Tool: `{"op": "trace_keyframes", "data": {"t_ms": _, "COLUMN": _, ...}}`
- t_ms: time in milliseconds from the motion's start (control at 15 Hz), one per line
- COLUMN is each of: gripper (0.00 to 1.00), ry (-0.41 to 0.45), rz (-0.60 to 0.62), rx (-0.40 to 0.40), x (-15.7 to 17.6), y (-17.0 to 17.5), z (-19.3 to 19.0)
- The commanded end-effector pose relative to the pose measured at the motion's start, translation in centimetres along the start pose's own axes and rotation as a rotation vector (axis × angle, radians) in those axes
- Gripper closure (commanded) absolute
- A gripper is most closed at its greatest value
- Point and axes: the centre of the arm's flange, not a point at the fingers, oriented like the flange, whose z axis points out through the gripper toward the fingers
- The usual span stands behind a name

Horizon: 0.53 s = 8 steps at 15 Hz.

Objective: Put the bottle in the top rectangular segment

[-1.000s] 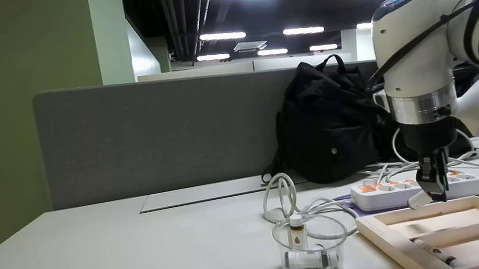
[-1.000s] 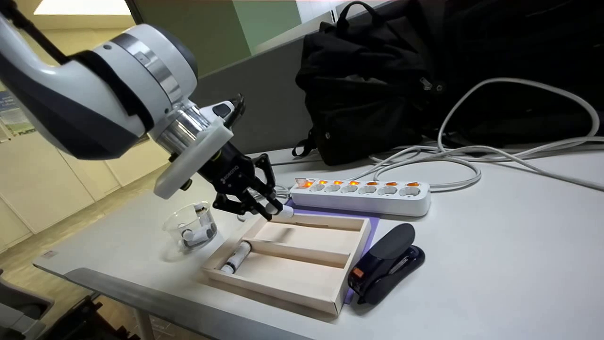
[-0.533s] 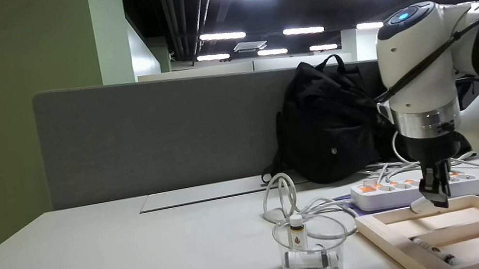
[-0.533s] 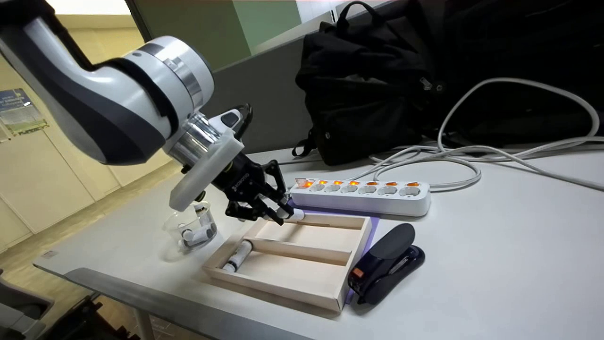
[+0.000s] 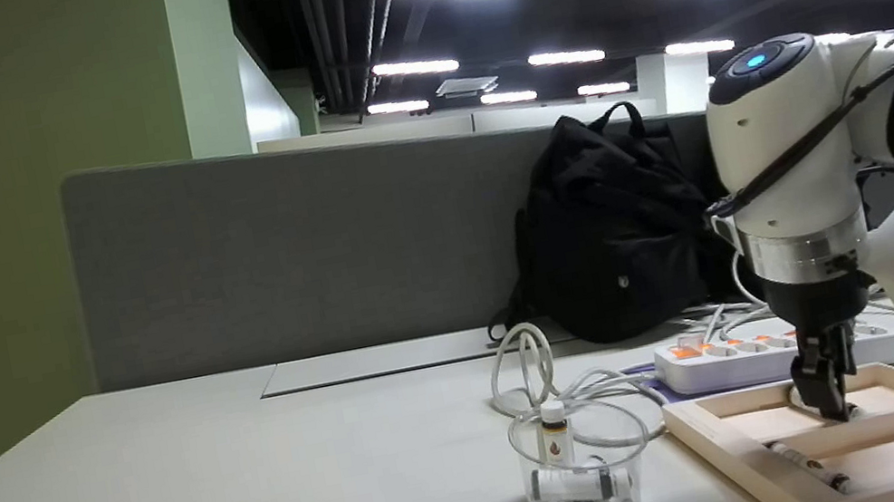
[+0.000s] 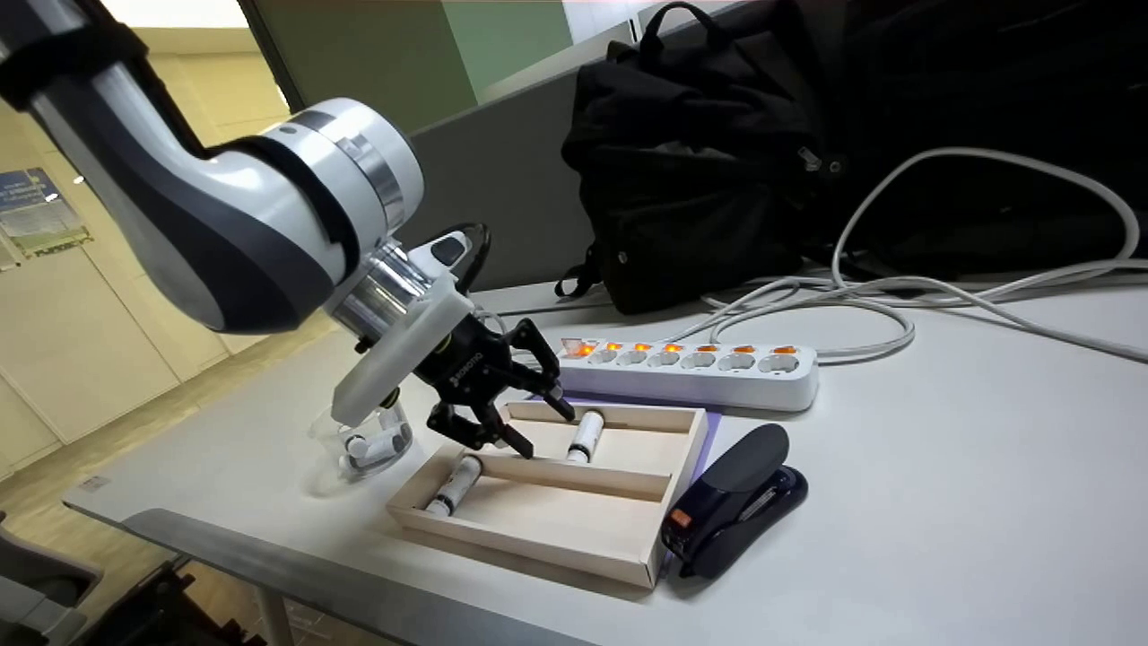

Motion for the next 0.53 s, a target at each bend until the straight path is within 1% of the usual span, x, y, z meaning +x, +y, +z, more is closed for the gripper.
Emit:
{"op": "trace_keyframes", "data": {"t_ms": 0, "gripper": 0.08, "ry": 0.001, "rz": 0.027, "rx": -0.005, "x": 0.1, "y": 0.3, "z": -0.7}}
{"op": "trace_keyframes", "data": {"t_ms": 67, "gripper": 0.02, "ry": -0.014, "rz": 0.029, "rx": 0.014, "x": 0.2, "y": 0.4, "z": -1.2}}
{"op": "trace_keyframes", "data": {"t_ms": 133, "gripper": 0.01, "ry": -0.057, "rz": 0.028, "rx": 0.053, "x": 0.5, "y": 0.7, "z": -2.2}}
{"op": "trace_keyframes", "data": {"t_ms": 200, "gripper": 0.0, "ry": -0.1, "rz": 0.031, "rx": 0.076, "x": 0.7, "y": 0.9, "z": -3.0}}
{"op": "trace_keyframes", "data": {"t_ms": 267, "gripper": 0.07, "ry": -0.054, "rz": 0.032, "rx": 0.051, "x": 0.2, "y": -0.2, "z": -0.1}}
{"op": "trace_keyframes", "data": {"t_ms": 333, "gripper": 0.0, "ry": -0.075, "rz": 0.026, "rx": 0.071, "x": 0.1, "y": -0.3, "z": -0.1}}
{"op": "trace_keyframes", "data": {"t_ms": 467, "gripper": 0.0, "ry": -0.085, "rz": 0.024, "rx": 0.081, "x": -0.1, "y": -0.5, "z": -0.3}}
